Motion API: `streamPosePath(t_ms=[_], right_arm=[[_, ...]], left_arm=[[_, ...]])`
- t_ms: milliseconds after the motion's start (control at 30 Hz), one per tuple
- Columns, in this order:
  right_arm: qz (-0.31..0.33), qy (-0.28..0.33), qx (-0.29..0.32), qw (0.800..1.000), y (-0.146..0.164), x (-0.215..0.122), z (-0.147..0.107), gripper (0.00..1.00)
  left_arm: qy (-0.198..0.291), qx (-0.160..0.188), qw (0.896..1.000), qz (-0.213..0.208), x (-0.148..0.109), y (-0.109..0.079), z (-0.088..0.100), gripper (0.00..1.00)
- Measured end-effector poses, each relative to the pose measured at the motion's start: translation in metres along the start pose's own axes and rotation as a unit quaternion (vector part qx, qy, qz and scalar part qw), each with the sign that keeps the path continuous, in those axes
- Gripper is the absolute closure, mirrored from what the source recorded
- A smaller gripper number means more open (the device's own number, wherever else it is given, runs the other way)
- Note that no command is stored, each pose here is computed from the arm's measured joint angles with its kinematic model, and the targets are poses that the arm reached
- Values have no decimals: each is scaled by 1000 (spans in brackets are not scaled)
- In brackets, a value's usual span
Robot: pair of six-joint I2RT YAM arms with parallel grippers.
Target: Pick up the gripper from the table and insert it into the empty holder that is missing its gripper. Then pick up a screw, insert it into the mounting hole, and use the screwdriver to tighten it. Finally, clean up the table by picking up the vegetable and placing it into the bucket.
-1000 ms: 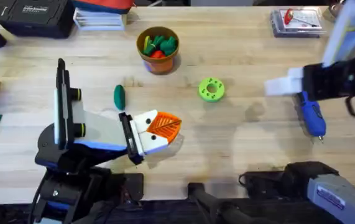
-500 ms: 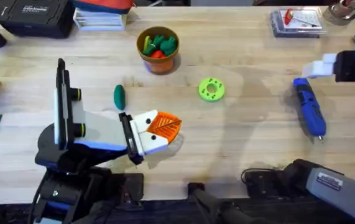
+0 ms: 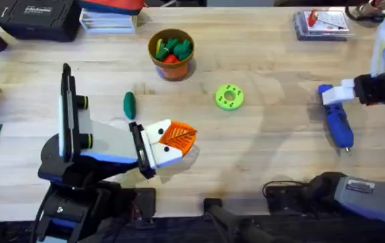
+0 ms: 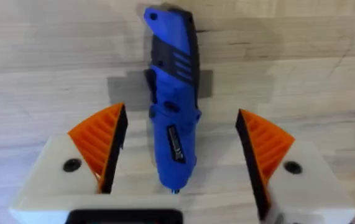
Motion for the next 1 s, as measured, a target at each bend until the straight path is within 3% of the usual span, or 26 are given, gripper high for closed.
streamPosePath(t_ms=[500,700,800,867,933,1000], right_arm=[[65,13,-26,997,-5,55,11,8],[78,4,-27,997,-4,62,14,108],[74,-4,-28,997,-6,62,17,185],[72,-6,-28,997,-7,62,17,287],[72,-7,-29,997,-7,62,18,473],[73,-8,-31,997,-7,62,18,723]], left_arm=[[0,0,1000,0,0,0,0,996],[0,0,1000,0,0,0,0,996],[0,0,1000,0,0,0,0,996],[0,0,1000,0,0,0,0,996],[0,0,1000,0,0,0,0,996],[0,0,1000,0,0,0,0,996]])
Point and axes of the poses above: each hand's point on the last joint's axis, 136 mm out from that joint toward the fingers, its own x axis out along the fingers, its own y axis along the line the jaws close on, z = x × y, the point moved 8 cm from there along -x, back along the fingers, and after that the axes turned 13 degrees about -x, right-handed, at the moved point
